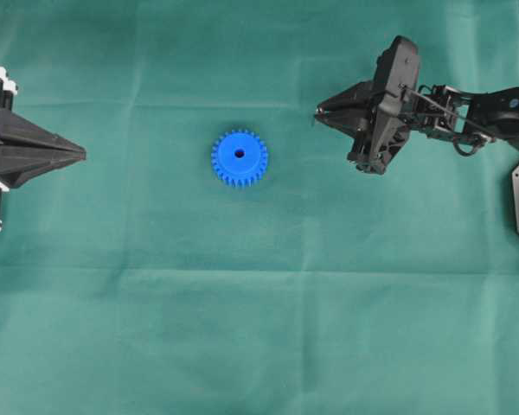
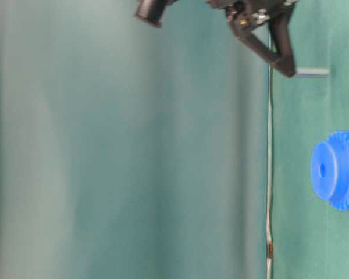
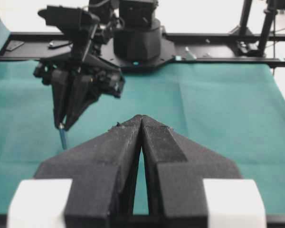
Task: Insert the shaft placed at a random location into the center hole of the medium gear at another random location.
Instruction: 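Lift the shaft and carry it left over the blue gear, then align the held shaft above the gear's center hole and lower it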
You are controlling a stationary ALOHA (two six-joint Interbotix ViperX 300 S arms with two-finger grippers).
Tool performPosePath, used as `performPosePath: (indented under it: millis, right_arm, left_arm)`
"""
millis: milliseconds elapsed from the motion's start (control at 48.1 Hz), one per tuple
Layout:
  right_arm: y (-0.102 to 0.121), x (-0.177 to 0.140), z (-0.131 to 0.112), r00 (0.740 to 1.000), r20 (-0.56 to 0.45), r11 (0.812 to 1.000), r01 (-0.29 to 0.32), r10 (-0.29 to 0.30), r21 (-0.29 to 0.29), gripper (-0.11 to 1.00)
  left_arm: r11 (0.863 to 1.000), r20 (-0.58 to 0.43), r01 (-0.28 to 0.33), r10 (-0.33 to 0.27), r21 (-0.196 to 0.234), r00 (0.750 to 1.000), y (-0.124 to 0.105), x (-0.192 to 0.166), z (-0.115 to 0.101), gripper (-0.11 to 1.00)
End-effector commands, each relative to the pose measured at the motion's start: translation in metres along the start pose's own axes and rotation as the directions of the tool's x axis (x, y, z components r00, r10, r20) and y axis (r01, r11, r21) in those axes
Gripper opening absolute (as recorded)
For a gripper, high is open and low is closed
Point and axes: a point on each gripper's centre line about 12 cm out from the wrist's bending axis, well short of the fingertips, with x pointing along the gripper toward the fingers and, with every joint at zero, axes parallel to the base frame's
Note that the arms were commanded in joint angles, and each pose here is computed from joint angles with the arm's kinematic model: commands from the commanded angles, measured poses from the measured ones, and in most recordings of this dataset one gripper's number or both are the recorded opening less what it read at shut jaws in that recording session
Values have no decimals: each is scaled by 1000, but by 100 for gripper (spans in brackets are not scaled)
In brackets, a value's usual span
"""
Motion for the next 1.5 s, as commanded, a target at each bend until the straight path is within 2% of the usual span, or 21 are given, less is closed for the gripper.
performPosePath:
  millis: [0, 208, 603, 791, 1207, 1477]
  right_arm:
    - [3, -10, 27, 999, 49, 1000, -9, 8, 8, 14]
    - [7, -25, 48, 998, 61, 1000, -24, 25, -3, 15]
    - [13, -21, 51, 997, 63, 999, -37, 37, -6, 15]
    - [30, -5, 60, 995, 68, 997, -77, 79, -28, 15]
    - [72, 39, 99, 981, 107, 985, -154, 161, -71, 15]
    - [81, 47, 103, 979, 98, 982, -170, 178, -78, 14]
  left_arm:
    - [1000, 26, -1, 1, 1, 1000, 0, 2, 10, 0]
    - [1000, 23, -1, 1, 1, 1000, 0, 2, 10, 0]
    - [1000, 21, -1, 1, 0, 1000, 0, 3, 10, 0]
    - [1000, 23, -1, 1, 0, 1000, 0, 3, 9, 0]
    - [1000, 23, -1, 1, 0, 1000, 0, 3, 9, 0]
    - [1000, 20, -1, 1, -2, 1000, 0, 3, 9, 0]
